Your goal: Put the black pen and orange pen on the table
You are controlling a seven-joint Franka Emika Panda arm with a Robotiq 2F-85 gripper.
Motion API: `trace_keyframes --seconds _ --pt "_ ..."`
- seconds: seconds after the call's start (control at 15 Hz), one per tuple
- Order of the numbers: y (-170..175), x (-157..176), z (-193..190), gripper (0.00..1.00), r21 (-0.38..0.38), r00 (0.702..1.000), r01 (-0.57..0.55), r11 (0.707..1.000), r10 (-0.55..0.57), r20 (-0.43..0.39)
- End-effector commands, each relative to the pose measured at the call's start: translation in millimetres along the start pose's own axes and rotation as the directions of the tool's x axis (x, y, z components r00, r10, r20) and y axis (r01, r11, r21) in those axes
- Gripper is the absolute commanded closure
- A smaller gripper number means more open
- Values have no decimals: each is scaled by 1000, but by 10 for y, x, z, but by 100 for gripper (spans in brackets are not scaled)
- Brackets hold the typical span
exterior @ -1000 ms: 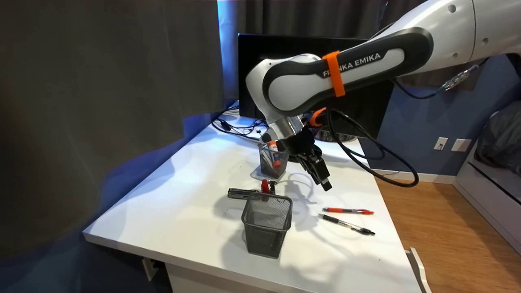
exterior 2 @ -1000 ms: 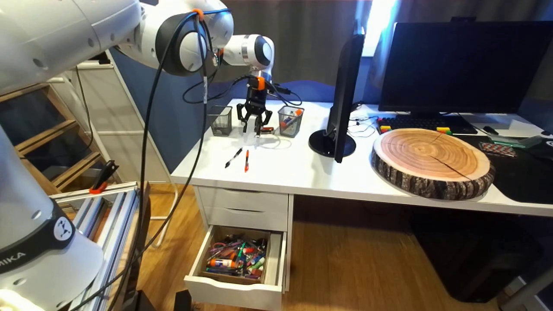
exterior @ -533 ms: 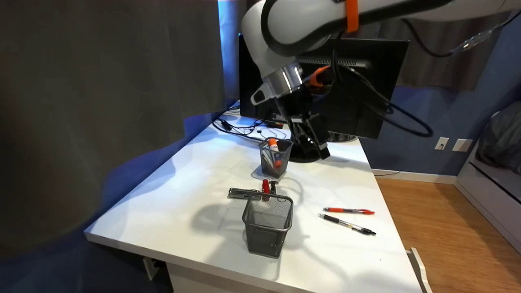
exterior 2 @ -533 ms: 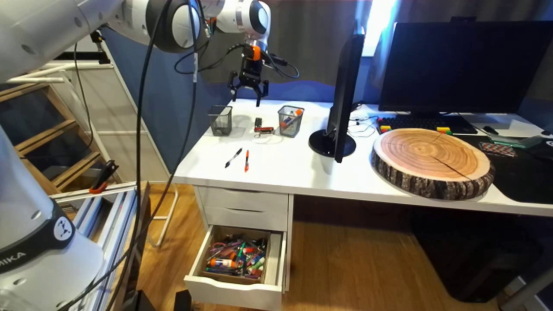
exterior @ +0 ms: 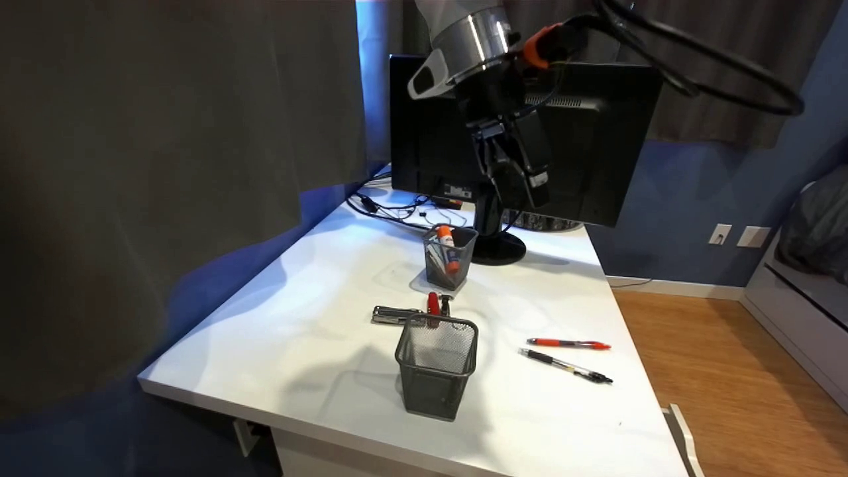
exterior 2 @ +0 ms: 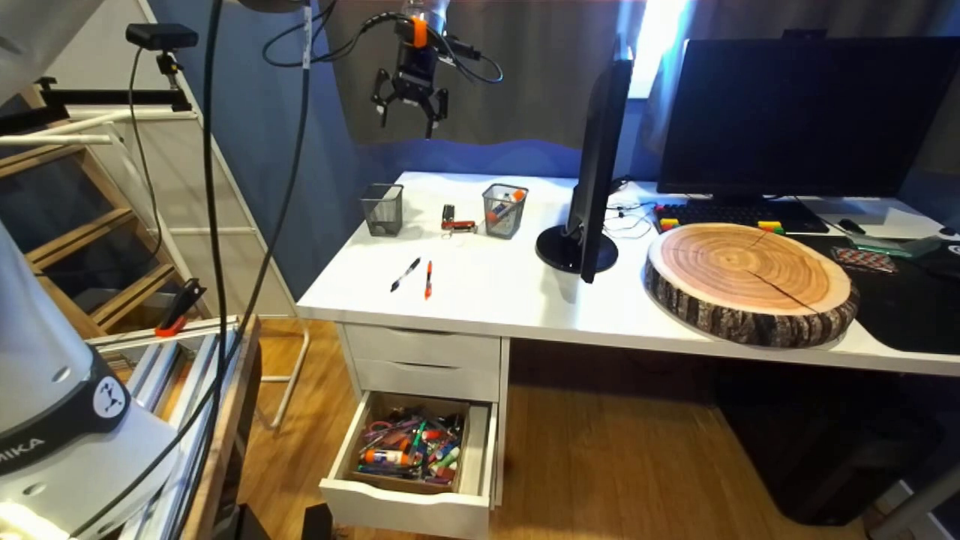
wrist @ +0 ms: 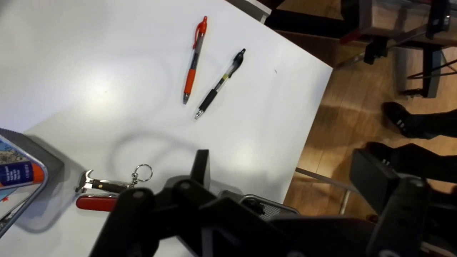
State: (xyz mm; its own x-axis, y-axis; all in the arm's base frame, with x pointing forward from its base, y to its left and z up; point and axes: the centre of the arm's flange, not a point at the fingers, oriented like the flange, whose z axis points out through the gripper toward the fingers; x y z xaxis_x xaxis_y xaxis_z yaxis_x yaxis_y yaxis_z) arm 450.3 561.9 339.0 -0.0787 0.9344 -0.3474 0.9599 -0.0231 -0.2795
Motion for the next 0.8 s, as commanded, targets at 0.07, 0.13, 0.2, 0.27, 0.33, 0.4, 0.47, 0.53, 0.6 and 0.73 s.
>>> trace_keyframes --seconds 0.07,0.13,0.2,0.27,0.33,0.4,0.47,0.53,0.6,0.73 --pt "-622 -560 139 0 40 995 -100 994 100 6" --pt "-674 -605 132 0 39 993 -116 993 115 13" --pt "-732 -648 119 0 29 992 -128 991 127 18" --pt "-776 -688 110 0 30 990 -139 990 139 18" --pt "-823 -718 101 0 22 989 -148 989 148 16" --pt "-845 -739 117 0 14 989 -144 989 144 12" --pt "-505 -393 -160 0 15 992 -124 992 123 32" --pt "-552 -429 -152 0 10 991 -127 992 127 32" --pt "-584 -456 -141 0 6 991 -129 992 129 34" --pt "-617 -486 -116 0 3 991 -131 991 130 38"
